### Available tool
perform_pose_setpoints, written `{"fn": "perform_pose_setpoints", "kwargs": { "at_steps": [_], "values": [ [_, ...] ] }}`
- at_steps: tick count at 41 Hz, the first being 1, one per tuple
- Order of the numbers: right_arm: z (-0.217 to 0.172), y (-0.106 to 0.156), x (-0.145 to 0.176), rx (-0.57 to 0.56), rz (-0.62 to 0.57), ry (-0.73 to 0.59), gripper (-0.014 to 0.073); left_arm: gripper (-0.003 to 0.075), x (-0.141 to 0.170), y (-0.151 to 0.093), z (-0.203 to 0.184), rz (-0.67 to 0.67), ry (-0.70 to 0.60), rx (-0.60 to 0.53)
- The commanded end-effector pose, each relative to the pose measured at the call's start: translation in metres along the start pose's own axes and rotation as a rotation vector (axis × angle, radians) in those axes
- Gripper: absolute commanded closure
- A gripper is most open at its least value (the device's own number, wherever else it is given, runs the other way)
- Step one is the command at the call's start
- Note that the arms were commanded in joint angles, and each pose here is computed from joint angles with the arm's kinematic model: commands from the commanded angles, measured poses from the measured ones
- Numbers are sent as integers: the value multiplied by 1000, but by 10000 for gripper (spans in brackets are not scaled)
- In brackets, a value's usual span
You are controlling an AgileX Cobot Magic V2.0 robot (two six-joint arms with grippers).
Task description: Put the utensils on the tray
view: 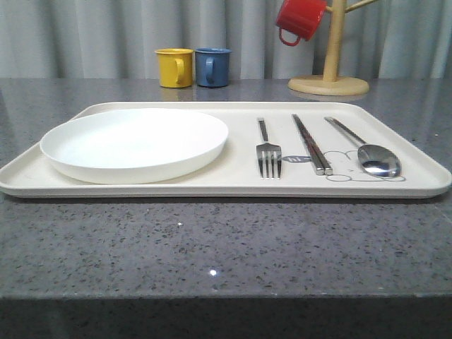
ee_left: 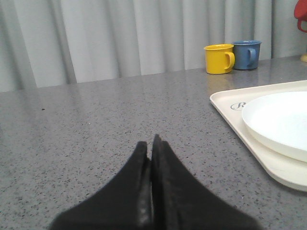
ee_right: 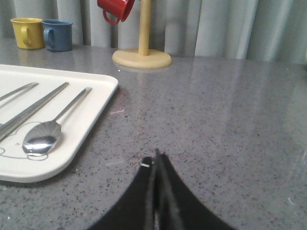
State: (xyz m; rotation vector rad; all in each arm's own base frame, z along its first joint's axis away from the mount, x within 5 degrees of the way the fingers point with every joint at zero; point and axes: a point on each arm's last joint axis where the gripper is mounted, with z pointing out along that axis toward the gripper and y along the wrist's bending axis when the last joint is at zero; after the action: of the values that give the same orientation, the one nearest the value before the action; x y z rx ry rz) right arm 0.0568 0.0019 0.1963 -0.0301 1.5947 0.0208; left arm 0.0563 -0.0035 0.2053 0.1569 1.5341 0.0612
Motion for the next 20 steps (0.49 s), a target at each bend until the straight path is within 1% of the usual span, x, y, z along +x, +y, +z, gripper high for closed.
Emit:
{"fn": "perform_pose_setpoints", "kwargs": {
  "at_steps": [1, 15, 20],
  "values": [
    [-2, -1, -11, 15, -9, -130, 663, 738, -10, 1, -3, -13, -111, -11],
    [-2, -1, -11, 15, -8, -131, 663, 738, -10, 1, -3, -13, -111, -11],
    [-2, -1, -12, 11, 48, -139, 663, 738, -10, 1, -3, -13, -111, -11]
  ]
}}
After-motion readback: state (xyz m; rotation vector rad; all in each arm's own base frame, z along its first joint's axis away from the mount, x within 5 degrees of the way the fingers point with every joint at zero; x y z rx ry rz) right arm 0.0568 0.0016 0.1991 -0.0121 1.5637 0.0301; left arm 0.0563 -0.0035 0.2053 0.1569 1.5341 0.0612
